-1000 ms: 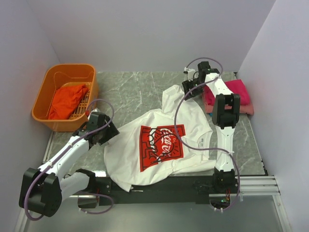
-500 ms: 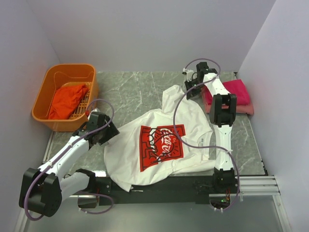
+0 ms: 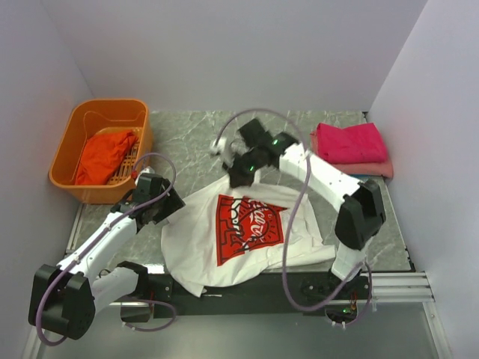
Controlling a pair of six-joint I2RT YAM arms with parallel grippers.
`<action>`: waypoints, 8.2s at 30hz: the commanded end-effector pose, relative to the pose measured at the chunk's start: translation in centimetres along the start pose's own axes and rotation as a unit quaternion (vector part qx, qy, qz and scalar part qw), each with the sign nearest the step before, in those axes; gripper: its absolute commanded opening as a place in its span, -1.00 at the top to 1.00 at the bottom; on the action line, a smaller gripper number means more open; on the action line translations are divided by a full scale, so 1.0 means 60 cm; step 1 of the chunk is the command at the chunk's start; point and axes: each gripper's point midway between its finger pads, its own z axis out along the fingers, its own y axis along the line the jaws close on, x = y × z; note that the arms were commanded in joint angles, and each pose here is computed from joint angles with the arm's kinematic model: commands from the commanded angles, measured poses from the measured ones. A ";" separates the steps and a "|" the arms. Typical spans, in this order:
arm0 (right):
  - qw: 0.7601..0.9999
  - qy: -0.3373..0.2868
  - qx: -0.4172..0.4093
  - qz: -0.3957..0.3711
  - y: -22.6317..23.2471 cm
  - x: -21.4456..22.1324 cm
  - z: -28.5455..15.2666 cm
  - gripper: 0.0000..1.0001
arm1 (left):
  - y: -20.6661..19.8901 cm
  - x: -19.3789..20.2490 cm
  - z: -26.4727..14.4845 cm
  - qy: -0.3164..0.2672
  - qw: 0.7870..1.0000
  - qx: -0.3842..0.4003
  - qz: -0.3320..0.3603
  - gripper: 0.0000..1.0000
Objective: Fold and stack the t-shirts
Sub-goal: Flatten the tshirt out
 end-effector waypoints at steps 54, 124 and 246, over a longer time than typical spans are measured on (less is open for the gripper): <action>0.978 0.018 -0.041 -0.205 0.215 0.119 0.026 1.00 | -0.025 -0.026 -0.015 -0.033 0.999 0.037 0.001 -0.44; 0.982 0.117 -0.123 -0.084 0.271 0.254 0.043 1.00 | -0.207 0.164 -0.029 0.135 0.950 0.226 0.167 0.05; 0.849 -0.060 0.514 0.107 -0.528 0.105 -0.310 1.00 | -0.047 -0.334 0.093 -0.152 0.974 -0.158 0.056 0.99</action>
